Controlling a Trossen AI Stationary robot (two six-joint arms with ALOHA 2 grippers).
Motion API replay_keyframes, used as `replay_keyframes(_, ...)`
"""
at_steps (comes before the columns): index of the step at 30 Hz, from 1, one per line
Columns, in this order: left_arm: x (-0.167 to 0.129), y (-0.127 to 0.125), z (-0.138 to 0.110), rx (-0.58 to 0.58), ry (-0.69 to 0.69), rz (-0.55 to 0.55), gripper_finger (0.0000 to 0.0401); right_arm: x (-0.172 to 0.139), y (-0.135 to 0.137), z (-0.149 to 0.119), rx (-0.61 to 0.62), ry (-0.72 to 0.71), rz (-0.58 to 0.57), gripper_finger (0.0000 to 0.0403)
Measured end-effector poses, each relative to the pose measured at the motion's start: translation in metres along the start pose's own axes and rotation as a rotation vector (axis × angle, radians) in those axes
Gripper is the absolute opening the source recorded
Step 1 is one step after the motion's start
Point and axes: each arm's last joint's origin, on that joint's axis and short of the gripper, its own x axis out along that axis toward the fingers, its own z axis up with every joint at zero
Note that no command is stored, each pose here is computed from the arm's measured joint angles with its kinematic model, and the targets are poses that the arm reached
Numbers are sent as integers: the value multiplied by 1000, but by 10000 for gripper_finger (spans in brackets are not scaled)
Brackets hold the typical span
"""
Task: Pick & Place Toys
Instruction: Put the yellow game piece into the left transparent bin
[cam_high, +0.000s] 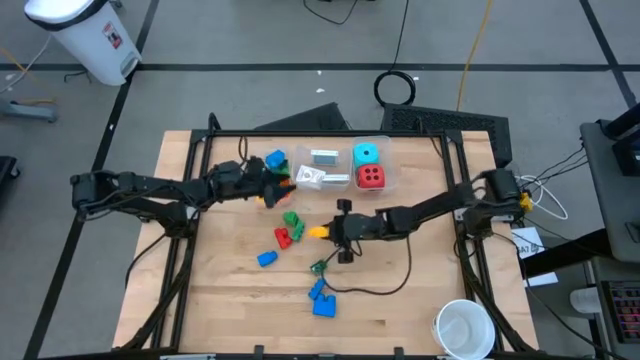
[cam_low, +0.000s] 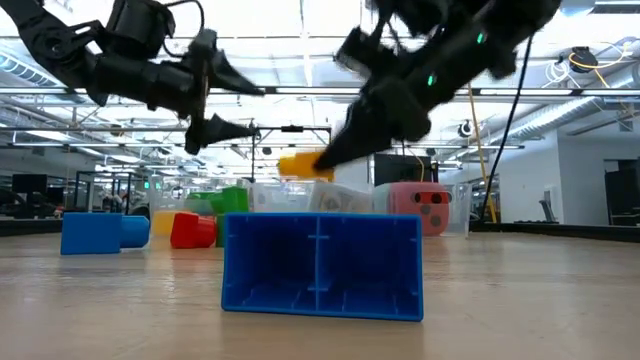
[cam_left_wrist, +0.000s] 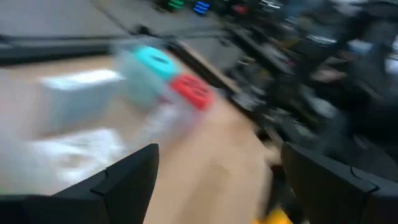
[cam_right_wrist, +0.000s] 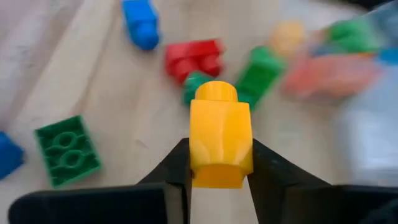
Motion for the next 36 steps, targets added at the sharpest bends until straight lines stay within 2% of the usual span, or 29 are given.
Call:
replay_keyframes(3, 0, -13, -5, 3, 50, -121, 340, -21, 2, 13, -63, -41, -119, 78)
replay_keyframes(8, 1, -35, -10, 18, 71, -207, 340, -44, 12, 25, -214, -134, -289, 78)
replay_keyframes(11, 3, -48, -11, 28, 68, -238, 340, -47, 16, 29, -259, -175, -343, 78)
replay_keyframes(19, 25, -70, -32, 121, 96, -177, 340, -49, 18, 31, -302, -193, -349, 78)
replay_keyframes(26, 57, -85, -29, 121, 143, -238, 340, -50, 21, 31, -328, -190, -349, 78)
replay_keyframes(29, 68, -88, -30, 104, 164, -254, 340, -52, 23, 32, -335, -180, -398, 78)
replay_keyframes(36, 78, -88, -26, 74, 157, -241, 338, -54, 28, 32, -364, -175, -421, 78)
